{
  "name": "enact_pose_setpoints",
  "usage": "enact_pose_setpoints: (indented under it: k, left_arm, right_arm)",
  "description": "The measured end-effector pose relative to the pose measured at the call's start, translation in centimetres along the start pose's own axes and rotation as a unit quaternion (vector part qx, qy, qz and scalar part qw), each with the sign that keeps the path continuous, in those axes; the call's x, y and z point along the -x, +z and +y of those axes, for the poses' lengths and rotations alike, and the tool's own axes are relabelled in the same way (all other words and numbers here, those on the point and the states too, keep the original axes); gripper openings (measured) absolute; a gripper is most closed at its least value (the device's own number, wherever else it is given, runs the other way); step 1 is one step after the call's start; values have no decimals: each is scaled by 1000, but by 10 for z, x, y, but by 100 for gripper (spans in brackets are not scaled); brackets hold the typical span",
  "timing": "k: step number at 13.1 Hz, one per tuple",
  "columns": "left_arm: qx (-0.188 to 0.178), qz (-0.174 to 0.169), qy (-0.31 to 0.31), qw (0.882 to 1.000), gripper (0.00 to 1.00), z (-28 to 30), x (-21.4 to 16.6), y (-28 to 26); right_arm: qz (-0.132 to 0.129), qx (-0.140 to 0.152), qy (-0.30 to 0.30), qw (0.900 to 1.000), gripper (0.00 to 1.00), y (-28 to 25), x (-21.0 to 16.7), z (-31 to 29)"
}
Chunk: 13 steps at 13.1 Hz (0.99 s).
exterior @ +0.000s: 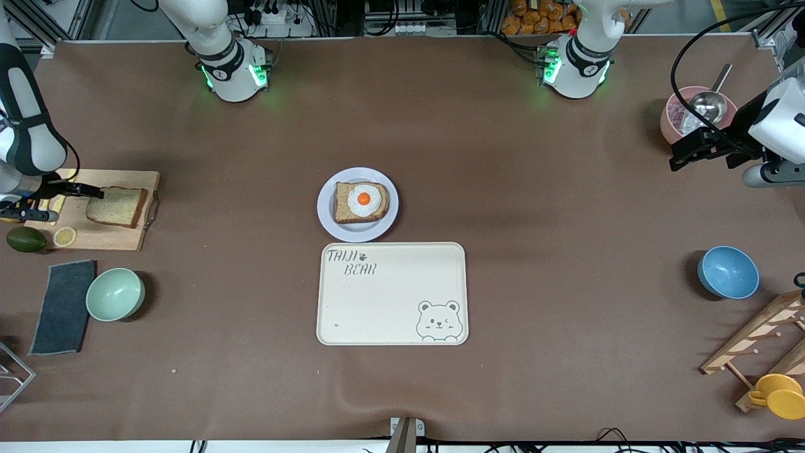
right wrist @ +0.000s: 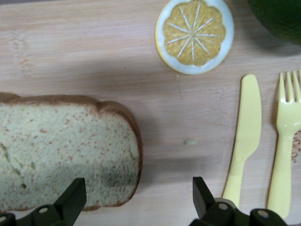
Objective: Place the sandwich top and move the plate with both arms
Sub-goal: 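Lower the right gripper and grasp the bread slice edge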
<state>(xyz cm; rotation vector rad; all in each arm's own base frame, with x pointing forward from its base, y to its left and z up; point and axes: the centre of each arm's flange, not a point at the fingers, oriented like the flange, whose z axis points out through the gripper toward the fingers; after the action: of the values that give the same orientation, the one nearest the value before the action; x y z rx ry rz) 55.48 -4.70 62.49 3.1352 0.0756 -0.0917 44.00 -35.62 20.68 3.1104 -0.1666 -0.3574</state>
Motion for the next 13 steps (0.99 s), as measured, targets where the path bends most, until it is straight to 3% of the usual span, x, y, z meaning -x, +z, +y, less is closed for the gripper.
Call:
enact_pose_setpoints:
  k: [5, 11, 13]
  left_arm:
    - [0, 0, -1, 1000, 100, -1, 0, 0]
    - [28, -4, -6, 1000, 100, -2, -1, 1]
    - [32, -6, -10, 999, 100, -7, -2, 2]
  right_arm:
    - [-5, -40, 31, 999, 100, 1, -9, 3]
    - [-15, -54, 18, 998, 100, 21, -6, 12]
    - [-14, -54, 14, 998, 94, 19, -7, 13]
